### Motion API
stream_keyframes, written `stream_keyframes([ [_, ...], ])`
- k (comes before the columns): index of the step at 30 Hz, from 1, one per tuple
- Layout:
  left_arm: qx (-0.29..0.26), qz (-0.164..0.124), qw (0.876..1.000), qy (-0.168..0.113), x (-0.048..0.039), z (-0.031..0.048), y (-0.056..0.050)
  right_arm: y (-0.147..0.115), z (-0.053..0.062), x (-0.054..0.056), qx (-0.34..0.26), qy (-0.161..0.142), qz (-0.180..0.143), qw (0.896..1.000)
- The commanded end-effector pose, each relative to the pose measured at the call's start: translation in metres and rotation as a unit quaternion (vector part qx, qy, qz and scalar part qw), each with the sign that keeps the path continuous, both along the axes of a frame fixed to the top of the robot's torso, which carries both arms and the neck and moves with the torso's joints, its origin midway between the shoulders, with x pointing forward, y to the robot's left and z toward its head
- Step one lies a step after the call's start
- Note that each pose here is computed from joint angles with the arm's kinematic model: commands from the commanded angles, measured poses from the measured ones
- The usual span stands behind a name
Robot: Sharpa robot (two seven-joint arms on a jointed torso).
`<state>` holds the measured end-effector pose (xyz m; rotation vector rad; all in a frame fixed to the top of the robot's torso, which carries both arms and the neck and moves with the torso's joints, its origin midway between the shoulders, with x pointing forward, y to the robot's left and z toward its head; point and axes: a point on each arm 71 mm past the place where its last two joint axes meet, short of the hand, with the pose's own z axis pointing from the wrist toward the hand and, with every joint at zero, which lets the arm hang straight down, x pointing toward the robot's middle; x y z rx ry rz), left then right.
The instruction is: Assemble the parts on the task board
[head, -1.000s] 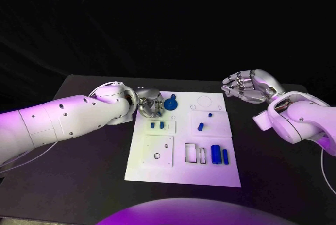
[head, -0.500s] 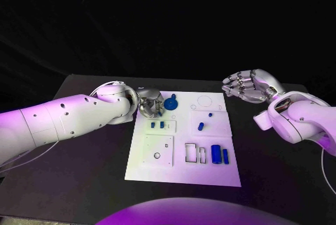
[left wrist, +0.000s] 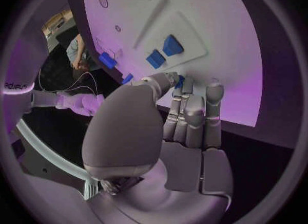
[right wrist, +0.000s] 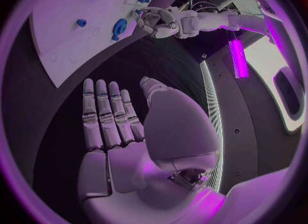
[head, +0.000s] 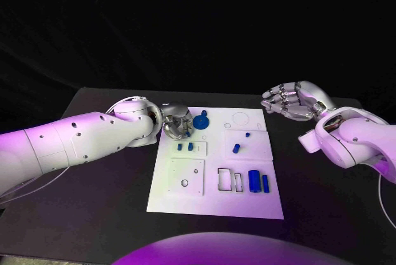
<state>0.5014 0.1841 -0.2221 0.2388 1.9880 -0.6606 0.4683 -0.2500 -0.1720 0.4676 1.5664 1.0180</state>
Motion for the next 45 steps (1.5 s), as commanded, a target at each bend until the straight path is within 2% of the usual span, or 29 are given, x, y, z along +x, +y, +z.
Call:
stream_keyframes([
  [1, -0.001, -0.005, 1.0, 0.009, -0.0021, -0.0032, -0.002, 0.001, 0.0, 0.0, -0.001, 0.001, 0.006, 1.0],
  [33, 0.008, 0.01, 1.0, 0.004, 0.0001, -0.004, 0.005, -0.003, -0.004, 0.0, -0.005, 0.013, 0.008, 1.0],
  [40, 0.007, 0.02, 1.0, -0.002, 0.0007, -0.003, 0.015, -0.005, -0.006, 0.002, -0.026, 0.02, 0.017, 0.999],
  [45, 0.005, 0.037, 0.999, -0.011, 0.003, -0.0013, 0.027, -0.008, -0.009, 0.003, -0.05, 0.023, 0.023, 0.998],
])
